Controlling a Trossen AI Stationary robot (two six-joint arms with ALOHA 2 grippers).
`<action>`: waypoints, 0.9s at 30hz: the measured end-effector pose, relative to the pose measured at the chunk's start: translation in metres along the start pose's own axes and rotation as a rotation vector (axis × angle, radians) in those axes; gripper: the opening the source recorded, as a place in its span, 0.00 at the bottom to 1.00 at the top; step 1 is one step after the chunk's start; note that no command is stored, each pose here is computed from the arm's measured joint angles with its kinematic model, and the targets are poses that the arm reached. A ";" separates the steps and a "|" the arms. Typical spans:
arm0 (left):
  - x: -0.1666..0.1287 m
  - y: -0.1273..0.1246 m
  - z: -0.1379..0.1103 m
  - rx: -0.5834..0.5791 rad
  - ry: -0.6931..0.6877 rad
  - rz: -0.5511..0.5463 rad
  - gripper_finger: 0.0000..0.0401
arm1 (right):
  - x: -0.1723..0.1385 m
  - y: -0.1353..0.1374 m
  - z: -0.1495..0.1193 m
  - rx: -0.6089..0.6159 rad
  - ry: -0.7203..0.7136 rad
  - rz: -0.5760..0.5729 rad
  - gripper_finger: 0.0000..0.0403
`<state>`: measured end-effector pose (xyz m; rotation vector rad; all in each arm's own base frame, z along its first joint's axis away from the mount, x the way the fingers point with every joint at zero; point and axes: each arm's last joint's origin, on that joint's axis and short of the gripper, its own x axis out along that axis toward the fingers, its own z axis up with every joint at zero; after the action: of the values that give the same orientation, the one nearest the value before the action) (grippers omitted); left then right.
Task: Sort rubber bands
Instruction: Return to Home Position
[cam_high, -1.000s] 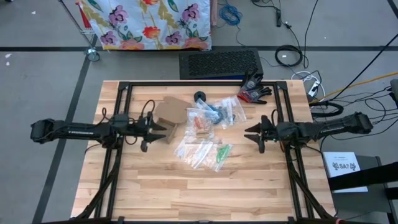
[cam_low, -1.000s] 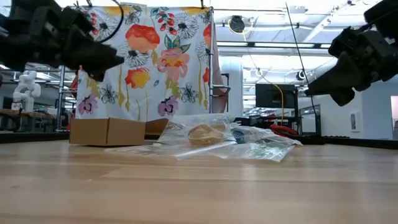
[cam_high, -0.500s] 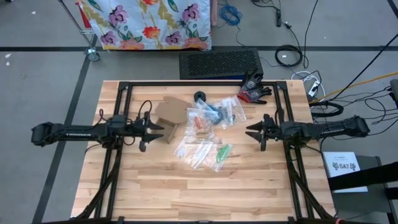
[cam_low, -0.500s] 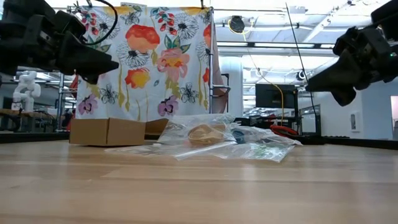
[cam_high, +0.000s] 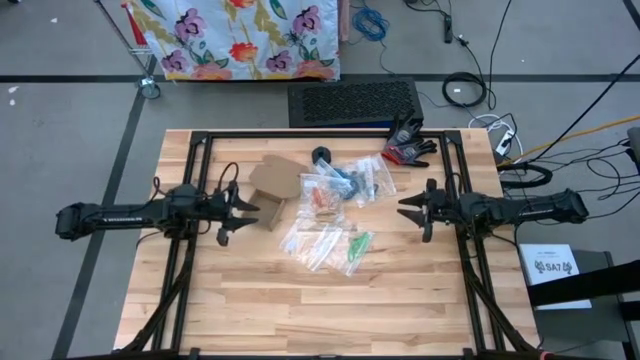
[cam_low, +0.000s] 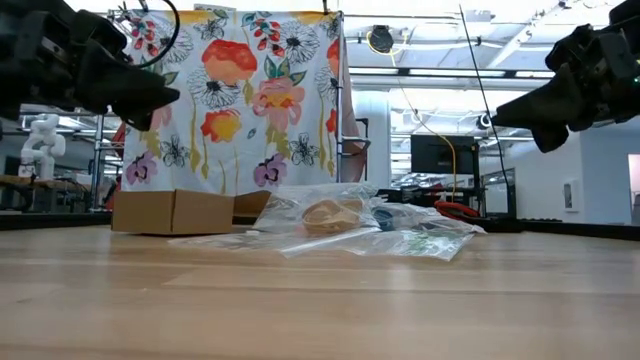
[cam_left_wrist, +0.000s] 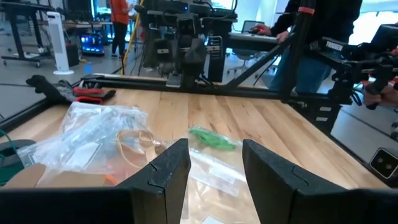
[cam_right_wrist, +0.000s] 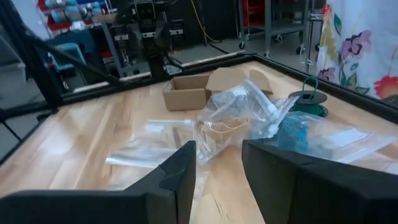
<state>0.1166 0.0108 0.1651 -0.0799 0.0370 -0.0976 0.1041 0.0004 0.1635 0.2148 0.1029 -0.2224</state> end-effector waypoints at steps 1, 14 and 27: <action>-0.001 0.000 0.000 0.000 0.002 -0.001 0.38 | 0.000 0.000 0.000 -0.014 0.003 0.001 0.30; -0.009 -0.003 0.002 -0.016 -0.025 -0.007 0.38 | -0.014 -0.002 -0.001 0.039 0.192 -0.001 0.30; -0.015 -0.005 0.002 -0.011 -0.043 -0.016 0.38 | -0.012 0.005 0.009 -0.051 -0.099 0.151 0.30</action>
<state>0.1015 0.0076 0.1678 -0.0928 -0.0058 -0.1118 0.0943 0.0060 0.1746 0.1592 -0.0064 -0.0797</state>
